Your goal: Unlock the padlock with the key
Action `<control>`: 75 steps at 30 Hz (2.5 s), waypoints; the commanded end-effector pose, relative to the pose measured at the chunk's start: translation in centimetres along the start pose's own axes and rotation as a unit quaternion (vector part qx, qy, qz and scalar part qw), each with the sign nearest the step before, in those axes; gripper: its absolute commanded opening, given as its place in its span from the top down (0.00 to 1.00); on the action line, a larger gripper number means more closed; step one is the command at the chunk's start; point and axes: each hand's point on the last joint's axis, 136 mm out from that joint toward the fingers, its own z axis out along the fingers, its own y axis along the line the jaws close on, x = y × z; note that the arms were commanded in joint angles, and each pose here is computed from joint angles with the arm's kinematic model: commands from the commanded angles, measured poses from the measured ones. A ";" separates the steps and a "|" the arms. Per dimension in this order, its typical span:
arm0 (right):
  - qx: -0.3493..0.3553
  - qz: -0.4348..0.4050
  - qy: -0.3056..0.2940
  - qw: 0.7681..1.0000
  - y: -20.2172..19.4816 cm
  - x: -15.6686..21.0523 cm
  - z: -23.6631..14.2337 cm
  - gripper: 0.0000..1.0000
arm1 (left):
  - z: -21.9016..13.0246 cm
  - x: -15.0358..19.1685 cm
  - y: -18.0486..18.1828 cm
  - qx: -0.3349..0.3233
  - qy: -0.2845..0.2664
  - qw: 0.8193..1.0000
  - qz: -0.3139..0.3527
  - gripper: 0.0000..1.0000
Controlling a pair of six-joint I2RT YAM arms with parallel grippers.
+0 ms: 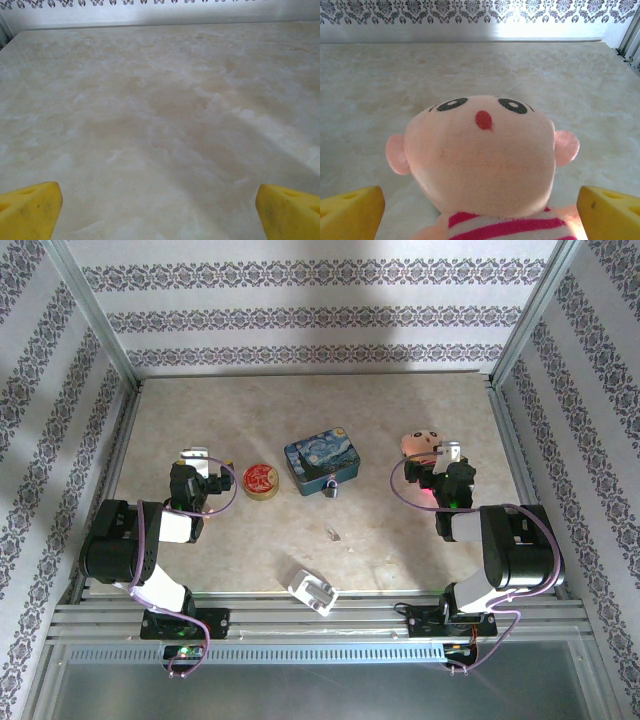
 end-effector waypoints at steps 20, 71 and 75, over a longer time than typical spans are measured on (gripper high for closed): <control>0.012 0.008 -0.008 1.000 -0.2 -1.0 0.3 0.02 | 0.2 -0.4 -0.2 0.007 -0.003 1.000 0.007 0.01; 0.007 -0.049 0.371 0.927 21.3 5.4 -15.4 0.36 | -11.9 -8.2 -2.0 0.080 -0.039 0.967 -0.240 0.01; -0.008 -0.040 0.410 0.911 24.0 8.0 -14.7 0.35 | -11.6 -8.0 -1.4 0.065 -0.043 0.965 -0.251 0.01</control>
